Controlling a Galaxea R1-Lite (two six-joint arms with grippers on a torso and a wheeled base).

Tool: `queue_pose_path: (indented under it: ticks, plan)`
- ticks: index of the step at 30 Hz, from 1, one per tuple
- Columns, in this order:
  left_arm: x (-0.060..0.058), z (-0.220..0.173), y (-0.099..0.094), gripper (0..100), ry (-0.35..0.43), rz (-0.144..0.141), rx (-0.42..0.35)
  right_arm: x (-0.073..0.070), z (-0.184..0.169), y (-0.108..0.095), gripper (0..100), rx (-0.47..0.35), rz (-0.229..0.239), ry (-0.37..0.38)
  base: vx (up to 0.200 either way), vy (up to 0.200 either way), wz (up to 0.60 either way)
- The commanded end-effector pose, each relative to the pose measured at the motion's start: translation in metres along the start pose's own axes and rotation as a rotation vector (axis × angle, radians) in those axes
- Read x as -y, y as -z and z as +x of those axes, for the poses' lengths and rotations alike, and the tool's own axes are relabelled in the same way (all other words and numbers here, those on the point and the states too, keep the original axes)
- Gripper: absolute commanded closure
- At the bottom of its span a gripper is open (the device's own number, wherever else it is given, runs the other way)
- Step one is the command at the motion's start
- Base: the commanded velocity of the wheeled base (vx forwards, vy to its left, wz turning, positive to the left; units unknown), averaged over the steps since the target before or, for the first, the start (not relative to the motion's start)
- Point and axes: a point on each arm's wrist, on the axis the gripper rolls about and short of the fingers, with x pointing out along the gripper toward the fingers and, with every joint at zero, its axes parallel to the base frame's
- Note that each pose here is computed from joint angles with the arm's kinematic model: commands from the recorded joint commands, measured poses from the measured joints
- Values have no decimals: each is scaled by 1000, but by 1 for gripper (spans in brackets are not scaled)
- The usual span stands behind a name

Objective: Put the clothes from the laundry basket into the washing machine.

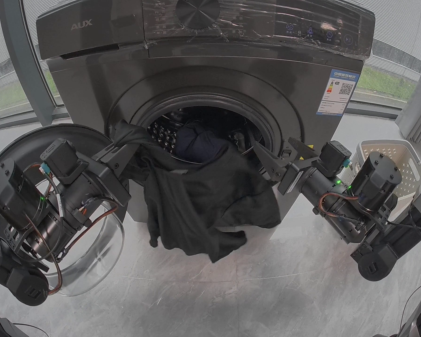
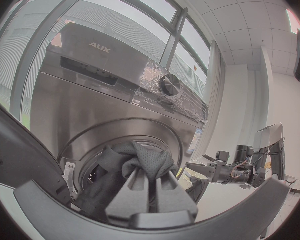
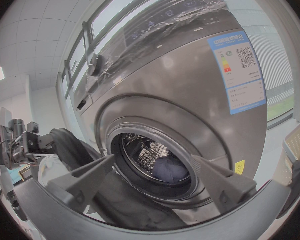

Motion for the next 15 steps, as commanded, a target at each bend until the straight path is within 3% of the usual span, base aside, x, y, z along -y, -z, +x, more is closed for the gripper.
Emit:
queue_pose_path:
  ticks: [1,9,15]
  plan:
    - [4,0,1,100,14,-8,-4,9,6,8,0,-11,-7,32,0,0,0]
    - [10,0,5,100,37,-16,-20,9,5,17,0,-42,0,35,0,0,0]
    - [12,0,11,100,21,-14,-41,-4,-7,43,0,-150,4,-4,0,0,0]
